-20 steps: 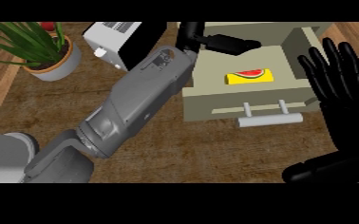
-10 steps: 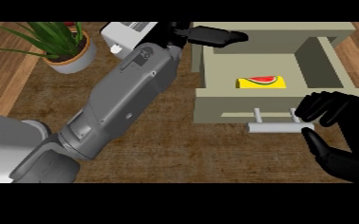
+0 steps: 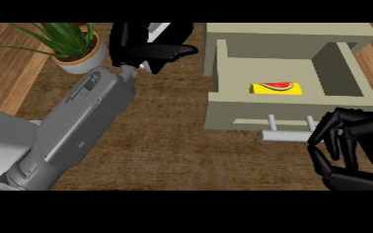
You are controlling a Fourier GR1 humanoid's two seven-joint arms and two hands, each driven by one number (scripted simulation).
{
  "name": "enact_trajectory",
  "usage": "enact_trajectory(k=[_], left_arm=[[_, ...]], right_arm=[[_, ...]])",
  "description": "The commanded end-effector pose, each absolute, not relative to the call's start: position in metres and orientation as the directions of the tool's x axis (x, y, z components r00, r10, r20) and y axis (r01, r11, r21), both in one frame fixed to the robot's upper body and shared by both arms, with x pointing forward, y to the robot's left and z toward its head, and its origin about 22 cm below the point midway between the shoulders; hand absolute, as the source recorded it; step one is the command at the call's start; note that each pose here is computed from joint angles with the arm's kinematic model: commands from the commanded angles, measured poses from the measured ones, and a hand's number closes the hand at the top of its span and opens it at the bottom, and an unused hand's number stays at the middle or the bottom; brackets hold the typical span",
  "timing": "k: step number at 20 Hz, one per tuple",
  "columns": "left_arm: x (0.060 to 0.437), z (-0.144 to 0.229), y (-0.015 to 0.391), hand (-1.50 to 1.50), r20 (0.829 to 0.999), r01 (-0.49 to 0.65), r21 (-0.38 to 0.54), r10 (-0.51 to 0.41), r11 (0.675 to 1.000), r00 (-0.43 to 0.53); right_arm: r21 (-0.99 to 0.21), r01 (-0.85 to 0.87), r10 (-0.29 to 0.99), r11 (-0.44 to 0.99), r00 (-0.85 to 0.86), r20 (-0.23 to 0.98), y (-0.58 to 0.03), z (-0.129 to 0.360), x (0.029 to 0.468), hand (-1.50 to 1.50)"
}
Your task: Pick up the cup, place it into the drawer and close the drawer
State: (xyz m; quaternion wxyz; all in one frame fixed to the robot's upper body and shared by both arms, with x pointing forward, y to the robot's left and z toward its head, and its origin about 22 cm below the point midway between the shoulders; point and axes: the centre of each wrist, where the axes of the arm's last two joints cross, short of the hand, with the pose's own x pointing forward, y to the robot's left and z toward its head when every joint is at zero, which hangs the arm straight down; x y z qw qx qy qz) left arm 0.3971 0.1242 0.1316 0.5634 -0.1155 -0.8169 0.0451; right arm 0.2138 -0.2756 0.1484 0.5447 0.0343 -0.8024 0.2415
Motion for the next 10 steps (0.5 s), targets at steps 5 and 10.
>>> enact_trajectory(k=[5,10], left_arm=[[0.350,0.113,0.202,-1.50,0.921,0.091,-0.240,0.257,0.966,-0.295],[0.325,0.090,0.225,-1.50,0.916,0.108,-0.253,0.274,0.961,-0.292]], right_arm=[[-0.439,-0.285,0.333,0.852,-0.351,0.875,-0.256,0.129,0.228,1.50],[-0.662,-0.298,0.512,0.688,-0.447,0.733,-0.247,0.119,0.233,1.50]])
